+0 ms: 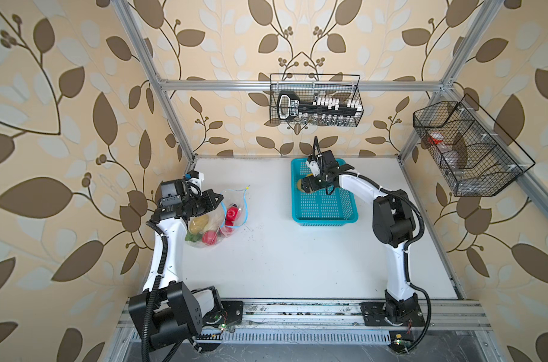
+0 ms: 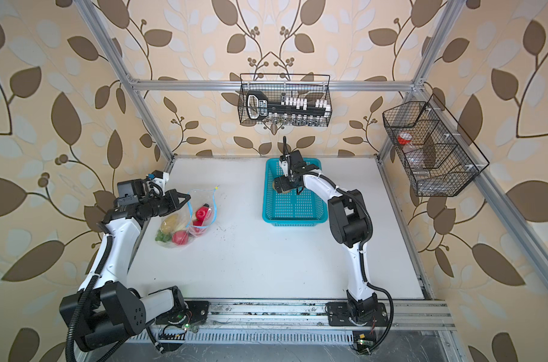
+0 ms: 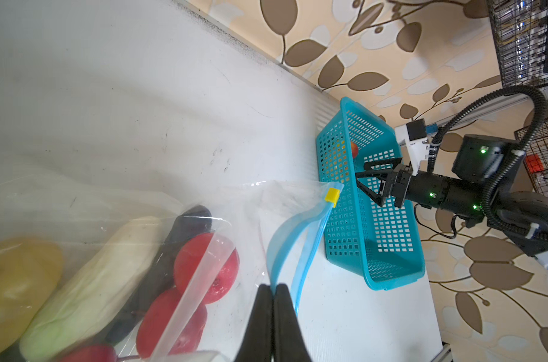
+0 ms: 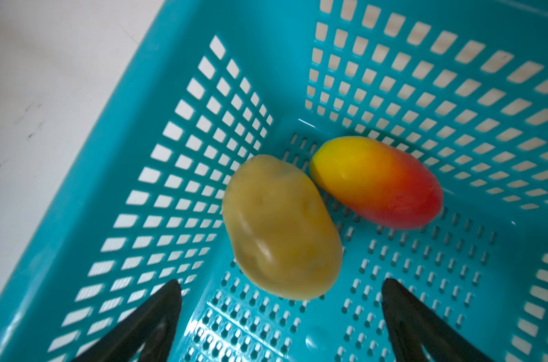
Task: Place the food in the zip-top bag and seal the zipper
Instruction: 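Lower the open right gripper onto the yellow potato in the basket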
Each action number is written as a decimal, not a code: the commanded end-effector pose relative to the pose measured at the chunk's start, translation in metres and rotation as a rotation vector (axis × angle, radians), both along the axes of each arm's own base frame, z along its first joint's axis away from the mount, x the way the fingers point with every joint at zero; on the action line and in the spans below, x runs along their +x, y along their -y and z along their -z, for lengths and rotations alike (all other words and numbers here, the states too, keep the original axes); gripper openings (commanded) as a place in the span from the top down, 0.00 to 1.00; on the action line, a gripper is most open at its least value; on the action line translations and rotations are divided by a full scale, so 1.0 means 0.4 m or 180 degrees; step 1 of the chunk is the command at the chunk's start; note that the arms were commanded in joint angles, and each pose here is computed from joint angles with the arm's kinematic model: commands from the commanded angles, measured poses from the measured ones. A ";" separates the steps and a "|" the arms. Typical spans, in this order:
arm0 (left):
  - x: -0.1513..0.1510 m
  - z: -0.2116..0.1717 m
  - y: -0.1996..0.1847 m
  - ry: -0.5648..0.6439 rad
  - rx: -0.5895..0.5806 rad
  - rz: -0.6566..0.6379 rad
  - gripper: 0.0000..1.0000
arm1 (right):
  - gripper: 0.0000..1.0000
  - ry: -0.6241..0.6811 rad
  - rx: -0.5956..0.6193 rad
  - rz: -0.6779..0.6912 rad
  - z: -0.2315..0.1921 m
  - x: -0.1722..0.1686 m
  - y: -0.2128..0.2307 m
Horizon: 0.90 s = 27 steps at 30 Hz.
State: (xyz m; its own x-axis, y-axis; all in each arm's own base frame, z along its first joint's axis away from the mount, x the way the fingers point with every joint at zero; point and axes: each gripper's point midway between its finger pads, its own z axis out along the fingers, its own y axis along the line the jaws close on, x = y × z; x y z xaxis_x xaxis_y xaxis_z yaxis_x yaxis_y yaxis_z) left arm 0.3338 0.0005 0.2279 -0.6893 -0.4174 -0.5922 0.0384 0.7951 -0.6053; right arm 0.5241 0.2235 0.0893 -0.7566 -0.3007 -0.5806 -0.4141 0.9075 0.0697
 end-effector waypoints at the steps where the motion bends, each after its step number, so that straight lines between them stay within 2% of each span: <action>1: 0.008 -0.004 -0.012 0.0060 0.0085 0.0007 1.00 | 0.02 -0.0034 -0.0055 -0.0128 0.020 0.012 -0.007; 10: 0.009 0.002 -0.018 0.0039 0.0113 -0.0020 1.00 | 0.06 -0.0096 -0.0073 -0.0223 0.054 0.025 -0.020; 27: 0.013 0.008 -0.023 0.0010 0.0116 -0.0038 1.00 | 0.10 -0.0219 -0.0167 -0.0127 0.113 0.054 -0.025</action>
State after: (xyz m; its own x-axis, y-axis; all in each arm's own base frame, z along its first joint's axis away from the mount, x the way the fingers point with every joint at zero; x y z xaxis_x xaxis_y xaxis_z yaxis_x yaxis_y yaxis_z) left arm 0.3371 0.0049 0.2184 -0.7000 -0.4232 -0.5752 0.0090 0.8002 -0.5996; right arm 0.5440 0.2330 0.0498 -0.7793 -0.3447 -0.5234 -0.4385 0.8966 0.0624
